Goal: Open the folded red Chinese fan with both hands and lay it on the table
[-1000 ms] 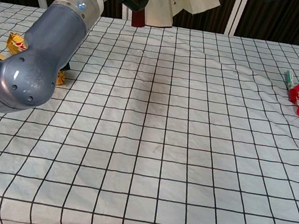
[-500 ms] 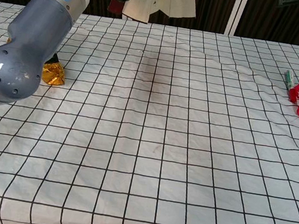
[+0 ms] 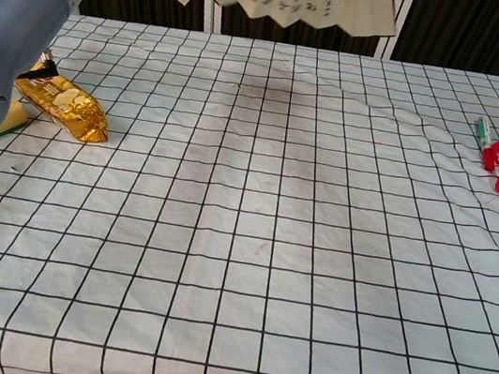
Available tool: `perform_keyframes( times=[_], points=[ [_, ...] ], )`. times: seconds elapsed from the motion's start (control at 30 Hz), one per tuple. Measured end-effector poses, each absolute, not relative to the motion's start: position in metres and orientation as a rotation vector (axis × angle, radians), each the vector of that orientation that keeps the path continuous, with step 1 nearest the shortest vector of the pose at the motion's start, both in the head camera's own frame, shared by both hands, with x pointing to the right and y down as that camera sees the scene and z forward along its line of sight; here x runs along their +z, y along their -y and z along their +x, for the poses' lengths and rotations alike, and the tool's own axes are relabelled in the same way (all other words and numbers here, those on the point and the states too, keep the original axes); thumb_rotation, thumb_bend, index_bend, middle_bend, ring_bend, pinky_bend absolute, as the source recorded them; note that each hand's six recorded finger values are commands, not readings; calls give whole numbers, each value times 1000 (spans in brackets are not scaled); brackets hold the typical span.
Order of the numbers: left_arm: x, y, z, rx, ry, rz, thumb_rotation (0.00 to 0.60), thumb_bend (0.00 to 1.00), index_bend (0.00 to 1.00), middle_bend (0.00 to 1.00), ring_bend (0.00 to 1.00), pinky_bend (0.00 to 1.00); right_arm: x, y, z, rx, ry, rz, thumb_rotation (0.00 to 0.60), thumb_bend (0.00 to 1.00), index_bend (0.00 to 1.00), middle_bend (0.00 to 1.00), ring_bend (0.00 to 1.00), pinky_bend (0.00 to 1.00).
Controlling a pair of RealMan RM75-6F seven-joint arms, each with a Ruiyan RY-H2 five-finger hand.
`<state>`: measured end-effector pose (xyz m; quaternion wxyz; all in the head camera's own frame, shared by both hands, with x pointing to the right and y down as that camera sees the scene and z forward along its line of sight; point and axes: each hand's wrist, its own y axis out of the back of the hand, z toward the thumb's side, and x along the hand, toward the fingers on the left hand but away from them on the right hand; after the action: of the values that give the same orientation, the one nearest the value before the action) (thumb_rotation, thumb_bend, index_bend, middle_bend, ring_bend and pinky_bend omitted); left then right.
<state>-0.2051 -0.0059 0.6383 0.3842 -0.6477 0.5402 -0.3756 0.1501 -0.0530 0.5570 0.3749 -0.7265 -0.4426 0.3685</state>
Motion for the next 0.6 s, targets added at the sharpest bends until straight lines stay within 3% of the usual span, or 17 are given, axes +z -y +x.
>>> perform_keyframes(
  times=[0.6],
  points=[
    [631,4,-225,-993,-1313,-1607,600,418,616,139,0,0,571,27,216,1054,1067,-1742,600,410,816,951,994,812]
  ],
)
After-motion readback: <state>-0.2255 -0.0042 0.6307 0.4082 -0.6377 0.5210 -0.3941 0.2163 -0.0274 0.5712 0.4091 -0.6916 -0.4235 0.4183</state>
